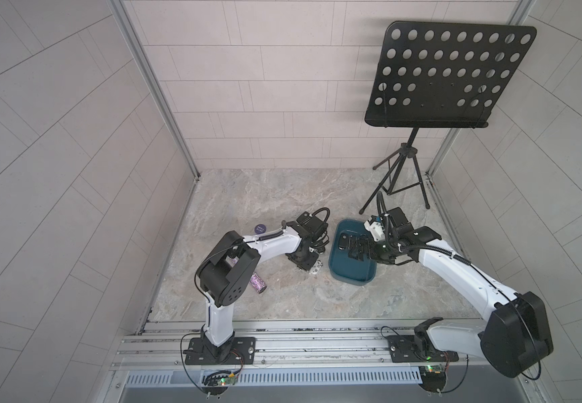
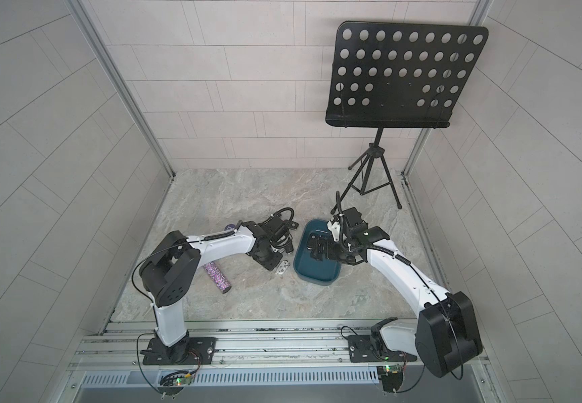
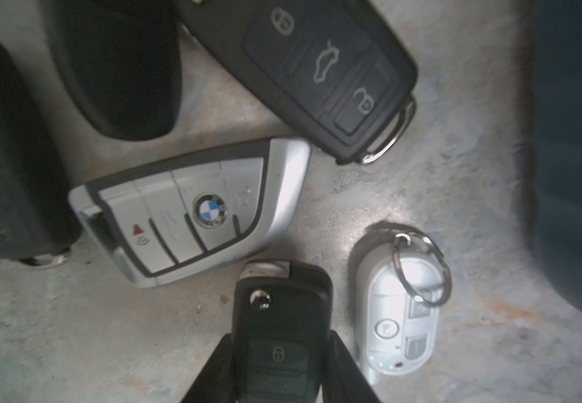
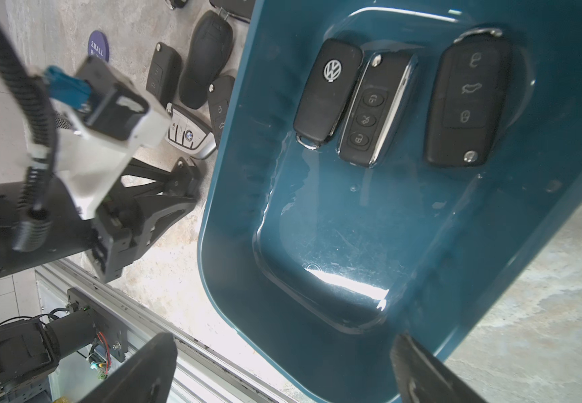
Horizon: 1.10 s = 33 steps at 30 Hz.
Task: Place the car key into the storage box
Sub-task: Pick up the car key from the center of the board, then place the car key in the storage box.
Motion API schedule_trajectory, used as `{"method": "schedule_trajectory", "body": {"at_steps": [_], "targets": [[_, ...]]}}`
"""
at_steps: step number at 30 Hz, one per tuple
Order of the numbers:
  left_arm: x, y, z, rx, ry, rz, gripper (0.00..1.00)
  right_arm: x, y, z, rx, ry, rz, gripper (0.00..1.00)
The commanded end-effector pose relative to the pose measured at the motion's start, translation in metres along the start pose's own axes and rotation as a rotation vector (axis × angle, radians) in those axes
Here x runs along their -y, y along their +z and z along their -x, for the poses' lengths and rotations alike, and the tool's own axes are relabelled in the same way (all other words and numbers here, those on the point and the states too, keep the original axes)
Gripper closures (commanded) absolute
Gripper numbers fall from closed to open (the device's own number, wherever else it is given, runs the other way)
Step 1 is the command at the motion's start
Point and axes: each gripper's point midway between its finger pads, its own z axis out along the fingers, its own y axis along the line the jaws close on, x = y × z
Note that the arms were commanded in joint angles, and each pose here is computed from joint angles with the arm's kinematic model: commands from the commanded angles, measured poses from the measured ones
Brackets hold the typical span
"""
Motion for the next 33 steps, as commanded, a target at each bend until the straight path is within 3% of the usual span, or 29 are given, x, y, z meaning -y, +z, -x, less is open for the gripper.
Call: {"method": "schedule_trajectory", "body": {"at_steps": [1, 10, 17, 26, 33], "targets": [[-0.001, -0.033, 0.003, 0.059, -0.036, -0.001, 0.73, 0.003, -0.004, 0.000, 0.018, 0.006, -0.007, 0.00], [0.018, -0.092, 0.020, 0.195, -0.119, -0.117, 0.72, 0.015, -0.011, 0.005, 0.056, 0.059, -0.017, 0.00], [0.050, -0.111, 0.039, 0.223, -0.108, -0.231, 0.72, 0.025, -0.020, 0.007, 0.115, 0.118, -0.002, 0.00], [0.102, -0.101, 0.058, 0.167, -0.027, -0.294, 0.72, 0.038, -0.031, -0.001, 0.178, 0.201, 0.031, 0.00], [0.125, -0.068, 0.065, 0.066, 0.004, -0.268, 0.74, 0.047, -0.043, -0.001, 0.254, 0.220, 0.010, 0.00]]}}
